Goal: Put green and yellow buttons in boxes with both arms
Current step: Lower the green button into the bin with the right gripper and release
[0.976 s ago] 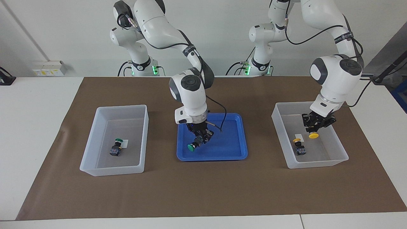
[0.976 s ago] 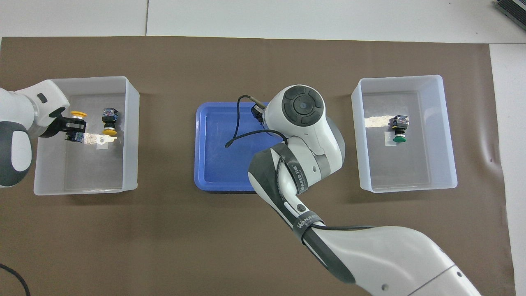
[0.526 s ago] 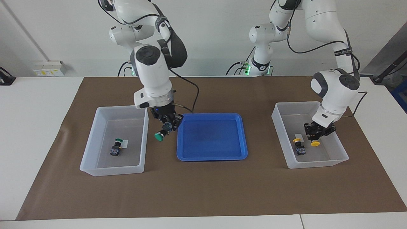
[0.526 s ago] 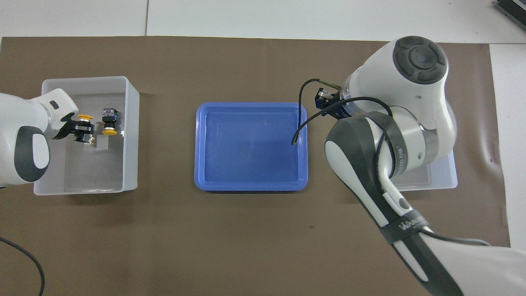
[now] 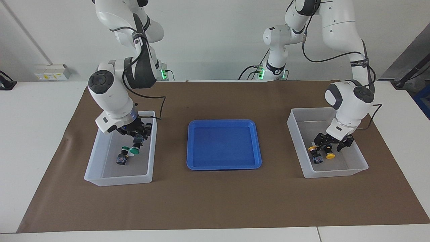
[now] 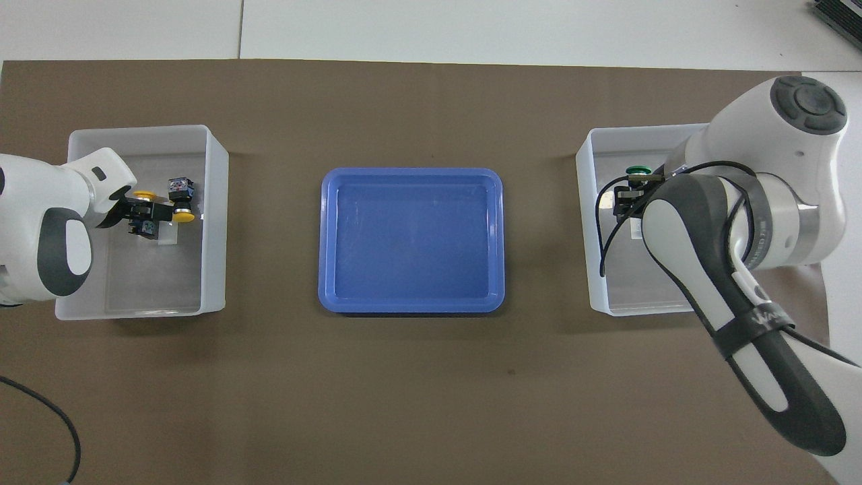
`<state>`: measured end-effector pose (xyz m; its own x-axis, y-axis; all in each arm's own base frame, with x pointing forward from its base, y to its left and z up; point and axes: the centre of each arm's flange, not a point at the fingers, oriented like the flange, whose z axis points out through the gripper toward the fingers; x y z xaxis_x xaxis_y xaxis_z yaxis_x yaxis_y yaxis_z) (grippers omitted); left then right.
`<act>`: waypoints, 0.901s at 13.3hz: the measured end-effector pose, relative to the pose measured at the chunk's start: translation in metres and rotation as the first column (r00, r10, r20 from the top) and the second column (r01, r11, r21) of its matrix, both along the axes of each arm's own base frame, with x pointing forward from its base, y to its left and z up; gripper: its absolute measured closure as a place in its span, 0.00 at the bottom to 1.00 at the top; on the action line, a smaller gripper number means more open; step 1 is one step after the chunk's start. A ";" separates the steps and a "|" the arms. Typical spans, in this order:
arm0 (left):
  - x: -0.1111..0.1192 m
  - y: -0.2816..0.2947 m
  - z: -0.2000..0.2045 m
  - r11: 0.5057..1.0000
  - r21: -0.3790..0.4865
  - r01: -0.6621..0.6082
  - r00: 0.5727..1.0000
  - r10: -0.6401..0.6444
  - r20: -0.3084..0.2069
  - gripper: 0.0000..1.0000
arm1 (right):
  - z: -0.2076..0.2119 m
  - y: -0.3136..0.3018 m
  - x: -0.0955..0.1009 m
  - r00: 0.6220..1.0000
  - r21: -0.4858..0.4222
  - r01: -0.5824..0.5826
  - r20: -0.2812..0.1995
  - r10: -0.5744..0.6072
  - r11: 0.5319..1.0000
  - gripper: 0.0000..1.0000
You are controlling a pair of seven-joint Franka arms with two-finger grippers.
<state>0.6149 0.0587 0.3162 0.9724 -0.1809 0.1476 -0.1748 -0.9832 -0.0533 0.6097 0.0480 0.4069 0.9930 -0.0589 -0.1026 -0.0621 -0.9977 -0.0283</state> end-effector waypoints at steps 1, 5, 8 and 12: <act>0.001 -0.001 0.006 1.000 -0.001 0.000 1.000 0.000 -0.001 0.00 | -0.007 -0.007 -0.007 1.000 0.003 -0.011 -0.004 0.011 1.000 0.59; 0.007 -0.022 0.080 0.999 -0.033 0.012 0.999 -0.013 -0.032 0.00 | -0.053 -0.018 -0.038 0.999 0.008 -0.044 -0.005 0.044 0.999 0.59; -0.001 -0.054 0.139 0.999 -0.049 0.015 0.998 -0.018 -0.058 0.00 | -0.076 -0.029 -0.050 0.999 0.007 -0.040 0.004 0.040 0.999 0.59; -0.014 -0.093 0.211 0.999 -0.054 0.000 0.995 -0.005 -0.096 0.00 | -0.079 -0.026 -0.050 0.999 0.007 -0.043 0.032 0.043 0.999 0.54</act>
